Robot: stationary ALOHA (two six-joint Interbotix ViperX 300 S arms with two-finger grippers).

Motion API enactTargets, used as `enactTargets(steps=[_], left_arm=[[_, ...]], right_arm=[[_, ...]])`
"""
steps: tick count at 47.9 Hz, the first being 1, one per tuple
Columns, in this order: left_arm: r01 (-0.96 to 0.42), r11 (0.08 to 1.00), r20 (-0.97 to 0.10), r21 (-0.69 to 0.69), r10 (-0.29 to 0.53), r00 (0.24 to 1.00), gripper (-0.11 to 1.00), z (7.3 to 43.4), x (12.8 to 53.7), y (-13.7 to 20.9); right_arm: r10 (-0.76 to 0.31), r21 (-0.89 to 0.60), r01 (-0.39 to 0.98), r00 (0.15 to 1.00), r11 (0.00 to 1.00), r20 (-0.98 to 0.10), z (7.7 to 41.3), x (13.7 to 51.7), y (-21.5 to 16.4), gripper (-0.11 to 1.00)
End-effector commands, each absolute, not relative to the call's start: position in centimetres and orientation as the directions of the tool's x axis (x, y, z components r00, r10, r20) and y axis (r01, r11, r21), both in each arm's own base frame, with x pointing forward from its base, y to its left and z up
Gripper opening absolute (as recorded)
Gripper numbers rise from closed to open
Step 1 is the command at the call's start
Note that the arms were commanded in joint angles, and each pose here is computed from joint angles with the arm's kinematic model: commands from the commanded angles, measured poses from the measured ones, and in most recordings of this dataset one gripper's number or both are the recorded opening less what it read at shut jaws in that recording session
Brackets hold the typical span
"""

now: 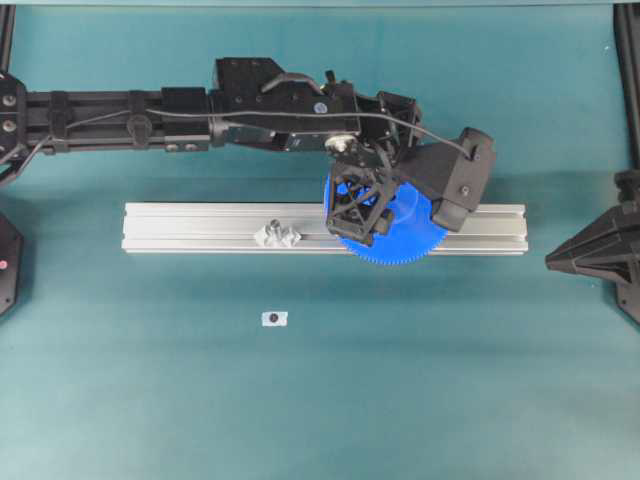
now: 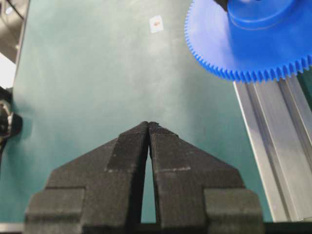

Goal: Insert the large gear onto the shaft.
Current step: 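Align the gear's center hole with the upper shaft using the left gripper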

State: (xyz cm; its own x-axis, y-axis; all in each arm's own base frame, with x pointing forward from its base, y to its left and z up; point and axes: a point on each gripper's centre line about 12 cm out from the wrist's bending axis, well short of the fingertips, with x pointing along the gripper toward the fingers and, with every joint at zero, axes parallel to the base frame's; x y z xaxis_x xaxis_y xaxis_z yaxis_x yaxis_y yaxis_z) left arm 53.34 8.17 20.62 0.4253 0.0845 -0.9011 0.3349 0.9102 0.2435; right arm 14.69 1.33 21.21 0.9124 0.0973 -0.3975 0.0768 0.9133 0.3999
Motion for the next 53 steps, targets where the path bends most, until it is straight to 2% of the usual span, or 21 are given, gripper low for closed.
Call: enactTargets(steps=[1,11,27,33,53], left_arm=[[0.294,0.917,-0.881,0.270,0.112,0.460,0.78,22.2,53.5,10.3],[0.282,0.918,-0.870,0.279,0.118,0.478,0.78,22.9,53.8,10.6],[0.280,0.927,-0.898,0.249,0.113,0.425,0.78,22.0,53.3,11.0],[0.282,0.930,-0.907,0.238,0.109,0.406,0.86,21.9,53.0,11.1],[0.282,0.928,-0.900,0.245,0.110,0.421,0.84,22.6,53.2,10.8]], right_arm=[[0.094,0.407,0.076,0.919,0.910,-0.384,21.7,14.9,1.3,0.11],[0.095,0.408,0.076,0.919,0.910,-0.382,21.8,14.9,1.3,0.11],[0.094,0.407,0.075,0.920,0.910,-0.381,21.8,14.9,1.3,0.11],[0.093,0.407,0.077,0.920,0.910,-0.381,21.8,14.9,1.3,0.11],[0.092,0.410,0.071,0.926,0.909,-0.365,22.0,15.0,1.3,0.11]])
